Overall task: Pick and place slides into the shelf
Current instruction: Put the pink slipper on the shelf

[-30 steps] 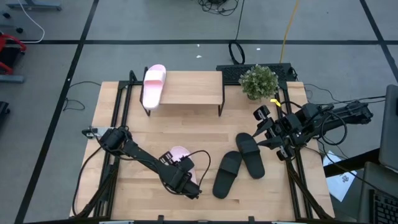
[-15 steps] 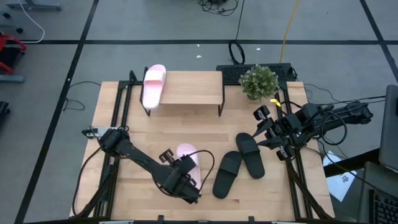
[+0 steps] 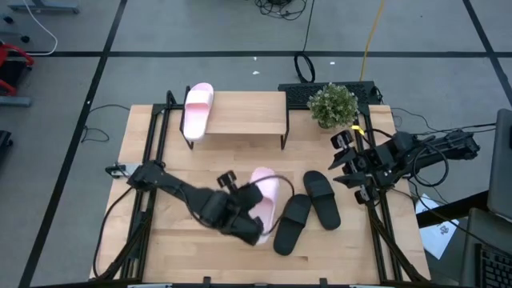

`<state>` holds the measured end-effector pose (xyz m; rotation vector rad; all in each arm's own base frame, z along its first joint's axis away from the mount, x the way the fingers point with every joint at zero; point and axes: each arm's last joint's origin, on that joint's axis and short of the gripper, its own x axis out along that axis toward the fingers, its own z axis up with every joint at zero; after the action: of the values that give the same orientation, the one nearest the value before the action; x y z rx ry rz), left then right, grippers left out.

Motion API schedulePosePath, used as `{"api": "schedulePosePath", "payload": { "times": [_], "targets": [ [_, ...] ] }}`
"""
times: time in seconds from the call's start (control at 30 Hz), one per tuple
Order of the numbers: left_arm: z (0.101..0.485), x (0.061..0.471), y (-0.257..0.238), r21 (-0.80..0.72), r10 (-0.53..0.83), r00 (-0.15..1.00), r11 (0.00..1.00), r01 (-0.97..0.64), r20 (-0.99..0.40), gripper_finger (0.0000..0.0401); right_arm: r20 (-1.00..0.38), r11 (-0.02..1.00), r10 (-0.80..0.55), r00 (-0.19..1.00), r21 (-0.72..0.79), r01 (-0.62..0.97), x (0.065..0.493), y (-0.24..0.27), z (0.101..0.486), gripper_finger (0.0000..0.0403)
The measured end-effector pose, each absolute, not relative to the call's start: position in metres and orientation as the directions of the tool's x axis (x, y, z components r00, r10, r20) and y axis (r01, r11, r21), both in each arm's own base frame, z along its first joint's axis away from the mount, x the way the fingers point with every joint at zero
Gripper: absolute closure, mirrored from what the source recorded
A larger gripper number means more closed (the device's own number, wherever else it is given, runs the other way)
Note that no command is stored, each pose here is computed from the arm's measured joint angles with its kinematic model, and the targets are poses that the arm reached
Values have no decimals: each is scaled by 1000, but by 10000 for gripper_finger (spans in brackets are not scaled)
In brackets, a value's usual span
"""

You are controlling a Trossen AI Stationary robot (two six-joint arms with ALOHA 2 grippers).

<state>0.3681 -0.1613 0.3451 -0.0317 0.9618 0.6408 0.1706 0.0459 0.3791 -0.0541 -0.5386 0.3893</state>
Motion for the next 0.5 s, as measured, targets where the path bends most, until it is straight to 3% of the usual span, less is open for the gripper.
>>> {"api": "schedulePosePath", "payload": {
  "times": [0.3,0.5],
  "targets": [
    [401,351,-85,361,624,424,754,-550,-656,401,520,964,248,817,-215,-155,171,42,382,298],
    [430,334,-20,458,718,358,672,-583,-598,401,550,970,147,822,-242,-12,170,38,384,298]
  ]
}}
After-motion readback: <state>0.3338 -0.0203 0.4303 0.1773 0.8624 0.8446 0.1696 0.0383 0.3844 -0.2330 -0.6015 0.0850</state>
